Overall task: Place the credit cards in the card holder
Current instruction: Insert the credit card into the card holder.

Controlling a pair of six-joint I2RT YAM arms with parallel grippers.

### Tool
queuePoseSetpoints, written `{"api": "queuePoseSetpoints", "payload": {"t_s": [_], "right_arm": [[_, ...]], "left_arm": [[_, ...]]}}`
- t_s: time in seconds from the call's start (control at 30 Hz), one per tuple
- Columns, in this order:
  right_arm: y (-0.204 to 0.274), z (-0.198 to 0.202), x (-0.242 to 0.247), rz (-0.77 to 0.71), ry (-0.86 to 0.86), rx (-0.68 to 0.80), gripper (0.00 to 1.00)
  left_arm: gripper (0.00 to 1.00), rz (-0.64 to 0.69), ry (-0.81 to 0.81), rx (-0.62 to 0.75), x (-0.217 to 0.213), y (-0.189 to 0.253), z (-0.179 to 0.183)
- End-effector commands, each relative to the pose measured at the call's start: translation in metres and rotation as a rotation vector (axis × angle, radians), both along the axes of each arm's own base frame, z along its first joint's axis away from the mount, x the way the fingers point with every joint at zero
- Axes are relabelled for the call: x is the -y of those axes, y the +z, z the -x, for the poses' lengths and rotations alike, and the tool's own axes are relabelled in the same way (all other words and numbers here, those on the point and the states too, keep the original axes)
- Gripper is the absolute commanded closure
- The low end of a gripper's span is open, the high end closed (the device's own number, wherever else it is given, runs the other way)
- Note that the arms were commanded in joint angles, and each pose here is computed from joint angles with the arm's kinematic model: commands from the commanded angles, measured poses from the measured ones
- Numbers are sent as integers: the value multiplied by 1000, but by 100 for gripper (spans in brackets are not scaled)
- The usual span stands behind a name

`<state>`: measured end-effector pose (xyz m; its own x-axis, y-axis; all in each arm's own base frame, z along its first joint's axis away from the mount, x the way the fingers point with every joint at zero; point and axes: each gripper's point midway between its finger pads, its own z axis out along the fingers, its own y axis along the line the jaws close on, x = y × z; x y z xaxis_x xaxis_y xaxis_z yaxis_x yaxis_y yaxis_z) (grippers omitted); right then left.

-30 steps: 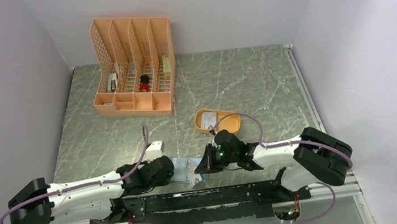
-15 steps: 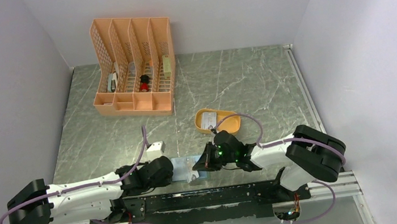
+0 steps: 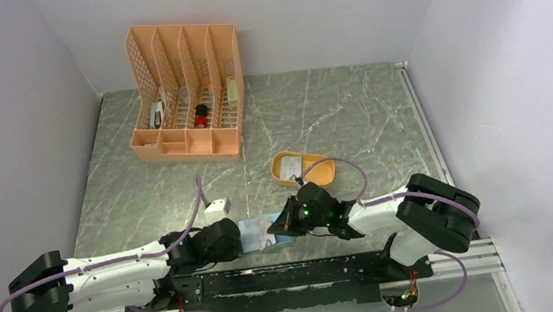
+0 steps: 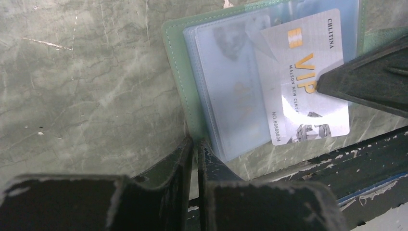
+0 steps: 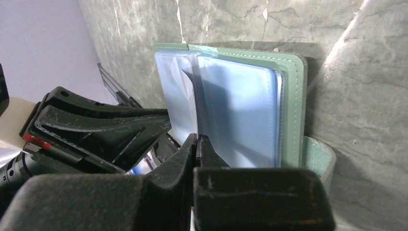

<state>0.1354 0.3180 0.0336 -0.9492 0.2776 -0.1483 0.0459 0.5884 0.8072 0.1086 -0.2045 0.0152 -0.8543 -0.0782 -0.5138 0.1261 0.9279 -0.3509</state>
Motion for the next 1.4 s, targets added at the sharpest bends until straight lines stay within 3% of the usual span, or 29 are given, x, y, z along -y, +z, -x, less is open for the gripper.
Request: {"api": "queuePoseSetpoints", "payload": {"t_s": [0.0,0.57,0.83,1.37], "right_arm": [[-13,-5,6,57,-32,12,100],[-18,-2,-4,61,9,10,100],[-20,-7,10,82,-66,20,100],[-24,9,-16,64,57,-6,100]], "left_arm": [[86,9,-5,-24,-1,-3,5],[88,12,-14,-22,2,-3,4],[89,15,-10,-24,0,-4,5],[90,26,-19,-24,4,-3,5]]}}
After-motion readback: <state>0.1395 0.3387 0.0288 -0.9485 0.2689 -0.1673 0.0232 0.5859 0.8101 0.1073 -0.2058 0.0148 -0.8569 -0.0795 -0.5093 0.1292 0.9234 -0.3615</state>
